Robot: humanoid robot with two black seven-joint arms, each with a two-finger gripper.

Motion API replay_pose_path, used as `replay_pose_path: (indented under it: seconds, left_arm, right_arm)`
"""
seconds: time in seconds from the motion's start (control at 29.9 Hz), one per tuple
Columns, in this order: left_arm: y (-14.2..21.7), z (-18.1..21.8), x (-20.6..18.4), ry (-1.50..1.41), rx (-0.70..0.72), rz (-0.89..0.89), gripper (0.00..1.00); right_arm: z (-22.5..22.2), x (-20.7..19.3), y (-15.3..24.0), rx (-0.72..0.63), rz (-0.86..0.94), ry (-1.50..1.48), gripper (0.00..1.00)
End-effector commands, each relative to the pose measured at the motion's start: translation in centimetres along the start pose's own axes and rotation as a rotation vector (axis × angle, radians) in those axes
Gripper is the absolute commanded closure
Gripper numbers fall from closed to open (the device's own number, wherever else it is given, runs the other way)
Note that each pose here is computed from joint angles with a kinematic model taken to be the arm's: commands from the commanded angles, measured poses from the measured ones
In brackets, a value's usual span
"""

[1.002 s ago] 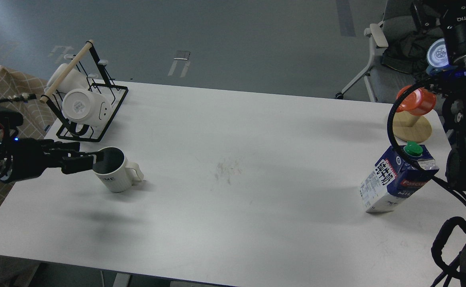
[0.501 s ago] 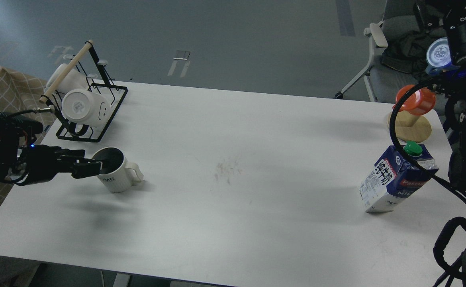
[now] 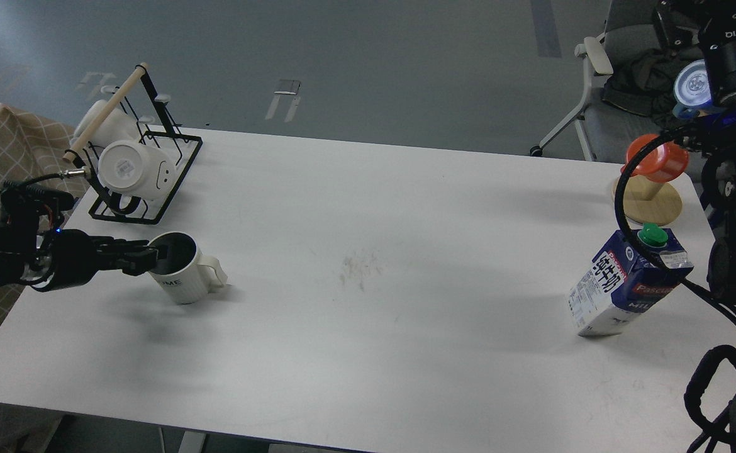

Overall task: Place cup and milk with both arms
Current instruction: 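Lower the left gripper and grasp the white mug by its rim, then slide the white mug with the left gripper toward the table center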

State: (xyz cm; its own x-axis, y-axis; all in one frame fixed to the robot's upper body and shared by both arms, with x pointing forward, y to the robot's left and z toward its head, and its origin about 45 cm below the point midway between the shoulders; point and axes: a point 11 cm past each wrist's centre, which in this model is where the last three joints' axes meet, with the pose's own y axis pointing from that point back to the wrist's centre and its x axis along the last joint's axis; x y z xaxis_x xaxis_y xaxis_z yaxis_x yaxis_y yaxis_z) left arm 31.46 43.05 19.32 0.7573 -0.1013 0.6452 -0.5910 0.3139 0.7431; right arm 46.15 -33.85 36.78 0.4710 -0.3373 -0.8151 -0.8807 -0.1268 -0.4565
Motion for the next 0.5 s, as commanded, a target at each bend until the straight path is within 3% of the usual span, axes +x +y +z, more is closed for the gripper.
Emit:
replay_pose_path:
  seconds: [0.0,0.47]
  left_arm:
    - [0.0,0.8,0.8,-0.021,-0.02,0.015,1.0]
    - [-0.5,6.5,6.3,-0.198,-0.122,0.086,1.0]
  right_arm:
    - [0.1,0.2,0.2,-0.002,0.006,0.0,0.0]
    - [-0.6,1.3,1.4,-0.001,0.033,0.021,0.0]
